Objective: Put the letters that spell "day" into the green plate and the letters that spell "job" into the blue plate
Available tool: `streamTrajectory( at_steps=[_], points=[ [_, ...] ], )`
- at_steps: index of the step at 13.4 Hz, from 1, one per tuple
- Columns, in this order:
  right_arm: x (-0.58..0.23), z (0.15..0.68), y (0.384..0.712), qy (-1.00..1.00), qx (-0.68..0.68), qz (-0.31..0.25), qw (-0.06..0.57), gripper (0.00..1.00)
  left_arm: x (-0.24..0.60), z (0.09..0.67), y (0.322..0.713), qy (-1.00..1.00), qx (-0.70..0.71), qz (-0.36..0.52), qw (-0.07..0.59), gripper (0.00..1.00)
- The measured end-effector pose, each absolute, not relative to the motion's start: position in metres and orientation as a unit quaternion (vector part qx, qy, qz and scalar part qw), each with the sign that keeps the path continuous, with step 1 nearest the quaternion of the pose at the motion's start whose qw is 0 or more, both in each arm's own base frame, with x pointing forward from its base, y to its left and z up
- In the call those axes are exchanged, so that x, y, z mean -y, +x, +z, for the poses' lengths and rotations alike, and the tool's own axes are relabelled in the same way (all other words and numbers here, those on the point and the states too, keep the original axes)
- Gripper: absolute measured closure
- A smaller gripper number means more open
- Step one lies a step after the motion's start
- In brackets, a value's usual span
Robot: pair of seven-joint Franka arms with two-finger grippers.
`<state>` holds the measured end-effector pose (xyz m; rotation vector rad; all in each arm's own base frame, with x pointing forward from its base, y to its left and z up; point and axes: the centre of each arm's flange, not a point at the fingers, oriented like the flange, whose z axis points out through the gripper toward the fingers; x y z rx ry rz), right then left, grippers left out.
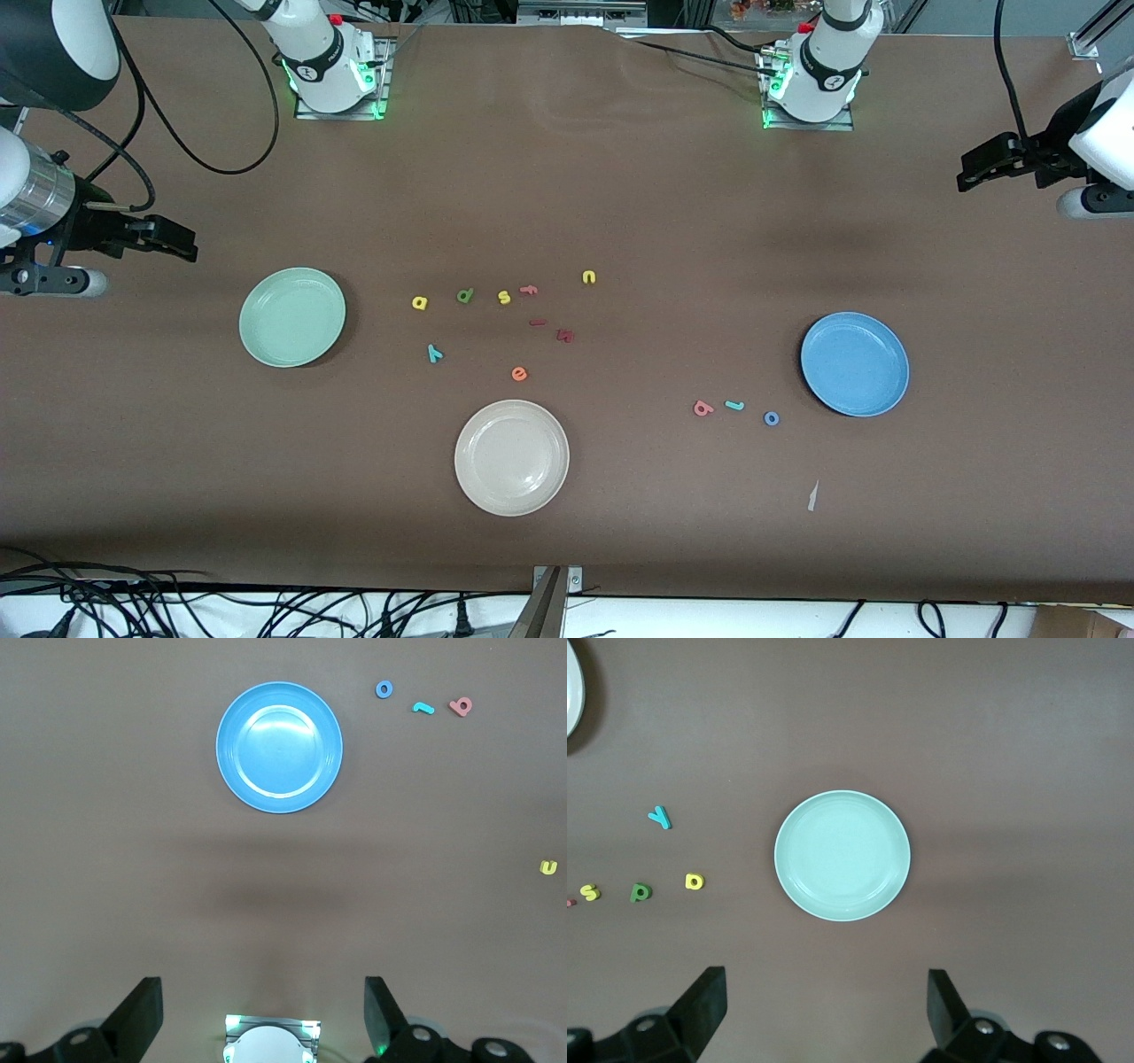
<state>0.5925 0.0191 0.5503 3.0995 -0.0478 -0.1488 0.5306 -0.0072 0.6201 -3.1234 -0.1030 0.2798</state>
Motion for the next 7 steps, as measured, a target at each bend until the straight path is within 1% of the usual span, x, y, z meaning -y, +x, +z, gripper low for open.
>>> streamTrajectory(
  at_steps=[7],
  points=[
    [-0.0252,0.545,0.5957,0.999,0.01,-0.045,0.019,0.0,0.0082,0.6201,0.5306,-0.996,0.032,0.089,0.002,0.0]
  ],
)
